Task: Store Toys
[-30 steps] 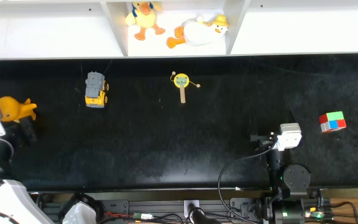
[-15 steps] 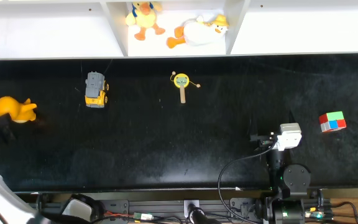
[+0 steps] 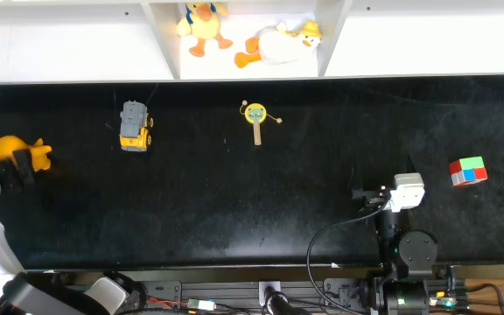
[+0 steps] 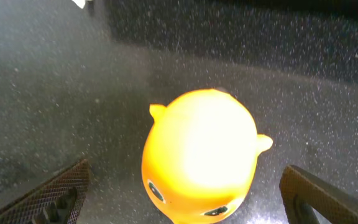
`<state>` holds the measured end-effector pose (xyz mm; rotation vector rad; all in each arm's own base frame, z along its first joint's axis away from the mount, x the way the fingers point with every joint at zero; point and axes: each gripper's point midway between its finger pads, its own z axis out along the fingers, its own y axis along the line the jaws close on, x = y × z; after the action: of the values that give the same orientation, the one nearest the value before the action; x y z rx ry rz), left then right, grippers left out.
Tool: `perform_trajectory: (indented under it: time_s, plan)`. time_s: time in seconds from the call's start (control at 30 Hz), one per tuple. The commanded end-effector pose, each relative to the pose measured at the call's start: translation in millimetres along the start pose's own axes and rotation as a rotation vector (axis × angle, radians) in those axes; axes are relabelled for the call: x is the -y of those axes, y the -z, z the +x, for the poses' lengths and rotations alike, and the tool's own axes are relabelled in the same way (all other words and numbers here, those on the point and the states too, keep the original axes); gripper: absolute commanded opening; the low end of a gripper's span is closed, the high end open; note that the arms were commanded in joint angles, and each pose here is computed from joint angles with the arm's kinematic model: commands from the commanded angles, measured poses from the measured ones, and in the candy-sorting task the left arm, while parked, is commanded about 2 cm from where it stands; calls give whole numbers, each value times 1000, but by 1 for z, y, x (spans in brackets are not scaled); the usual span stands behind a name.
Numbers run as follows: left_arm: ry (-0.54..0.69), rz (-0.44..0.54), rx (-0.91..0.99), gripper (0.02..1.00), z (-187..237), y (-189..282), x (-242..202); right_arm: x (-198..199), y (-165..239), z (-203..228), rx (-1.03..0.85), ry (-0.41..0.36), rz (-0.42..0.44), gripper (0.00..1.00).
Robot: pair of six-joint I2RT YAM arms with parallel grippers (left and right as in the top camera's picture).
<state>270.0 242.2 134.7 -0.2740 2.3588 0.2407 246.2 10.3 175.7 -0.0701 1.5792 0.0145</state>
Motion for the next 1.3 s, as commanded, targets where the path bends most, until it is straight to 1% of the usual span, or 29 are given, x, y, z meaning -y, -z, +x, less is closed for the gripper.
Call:
perform_trajectory:
  time_s: [0.03,0.27,0.47,0.5,0.53,0.63,0.67,0.7,0.77,0.8,0.9,0.97,1.07,1.3]
  plan:
    - [-19,-16,-1,998,-5,-1,-6,0,0,4,-2,-5,3,996]
    - [-9,0,-25,998,2,-15,-7,0,0,4,-2,-5,3,993]
    - [-18,-7,-4,998,-3,-18,-10,0,0,4,-2,-5,3,996]
    - [-17,-7,-6,996,-2,-18,-10,0,0,4,-2,-5,3,996]
    - [-17,-6,-6,972,-2,-18,-10,0,0,4,-2,-5,3,993]
    - [-17,2,-1,882,-3,-20,-9,0,0,4,-2,-5,3,993]
    - [-18,5,2,831,-3,-21,-9,0,0,4,-2,-5,3,996]
    - [-19,10,8,748,-4,-21,-8,0,0,4,-2,-5,3,996]
    - [-25,25,23,441,-8,-22,-5,0,0,4,-2,-5,3,996]
    - [-29,33,31,312,-10,-22,-3,0,0,4,-2,-5,3,993]
    - [-41,52,56,115,-16,-23,1,0,0,4,-2,-5,3,996]
    - [-43,61,64,36,-18,-22,4,0,0,4,-2,-5,3,996]
    - [-15,68,84,36,-24,-17,6,0,0,4,-2,-5,3,996]
    - [31,6,225,36,-64,16,1,0,0,4,-2,-5,3,993]
